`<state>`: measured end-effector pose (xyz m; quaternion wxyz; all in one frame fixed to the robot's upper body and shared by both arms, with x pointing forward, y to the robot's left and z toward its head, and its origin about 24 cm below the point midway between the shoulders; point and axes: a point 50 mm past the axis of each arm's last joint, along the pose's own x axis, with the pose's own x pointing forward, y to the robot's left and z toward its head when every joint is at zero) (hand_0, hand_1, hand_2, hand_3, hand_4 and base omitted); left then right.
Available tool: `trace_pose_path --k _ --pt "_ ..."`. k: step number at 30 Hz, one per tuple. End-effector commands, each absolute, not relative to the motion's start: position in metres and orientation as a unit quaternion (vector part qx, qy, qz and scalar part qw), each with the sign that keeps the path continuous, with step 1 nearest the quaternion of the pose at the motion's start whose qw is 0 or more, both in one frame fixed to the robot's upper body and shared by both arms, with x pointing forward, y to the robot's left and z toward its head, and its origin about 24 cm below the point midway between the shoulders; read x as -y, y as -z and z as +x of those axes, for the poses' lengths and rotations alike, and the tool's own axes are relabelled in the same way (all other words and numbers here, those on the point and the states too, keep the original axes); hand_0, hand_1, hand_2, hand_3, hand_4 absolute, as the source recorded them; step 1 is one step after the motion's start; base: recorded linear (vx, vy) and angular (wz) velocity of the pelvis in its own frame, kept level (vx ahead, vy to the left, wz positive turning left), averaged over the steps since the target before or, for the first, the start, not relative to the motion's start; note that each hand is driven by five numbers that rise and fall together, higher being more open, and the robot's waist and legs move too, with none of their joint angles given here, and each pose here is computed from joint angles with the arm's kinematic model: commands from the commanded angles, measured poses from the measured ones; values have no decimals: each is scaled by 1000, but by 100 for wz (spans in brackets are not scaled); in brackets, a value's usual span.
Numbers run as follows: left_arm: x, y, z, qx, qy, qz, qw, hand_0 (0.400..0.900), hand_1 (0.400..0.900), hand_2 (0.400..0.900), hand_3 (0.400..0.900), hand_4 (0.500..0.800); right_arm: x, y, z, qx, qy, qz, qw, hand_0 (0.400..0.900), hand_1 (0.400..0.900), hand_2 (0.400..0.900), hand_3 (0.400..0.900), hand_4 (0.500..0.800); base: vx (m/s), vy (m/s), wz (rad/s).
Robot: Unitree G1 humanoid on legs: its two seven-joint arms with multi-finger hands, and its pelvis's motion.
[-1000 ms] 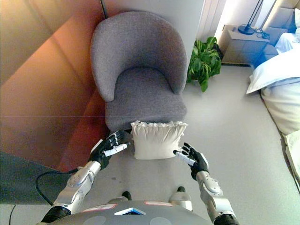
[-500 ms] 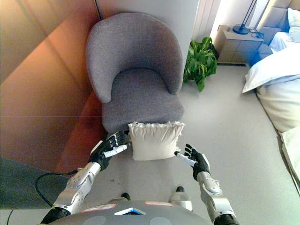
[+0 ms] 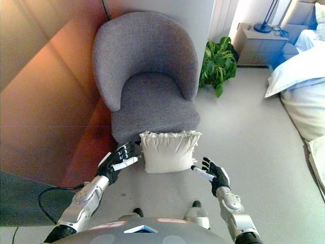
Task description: Pick up the pillow and put it on the sofa.
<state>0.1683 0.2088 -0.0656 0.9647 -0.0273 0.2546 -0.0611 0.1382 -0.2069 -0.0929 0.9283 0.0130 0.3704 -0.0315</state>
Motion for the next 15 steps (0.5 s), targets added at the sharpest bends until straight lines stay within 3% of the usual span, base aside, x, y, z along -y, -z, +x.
trace_pose_path --k 1,7,15 --pt "-206 16 207 -105 77 -18 991 900 900 900 900 800 201 47 192 -234 0 2 972 900 900 900 900 800 18 -83 -13" --pt "-205 16 199 -97 80 -37 991 900 900 900 900 800 211 48 187 -240 -15 -10 971 900 900 900 900 800 177 -32 -32" --pt "-203 23 183 -99 69 -51 991 900 900 900 900 800 209 52 179 -232 -32 -23 972 900 900 900 900 800 432 209 -44"
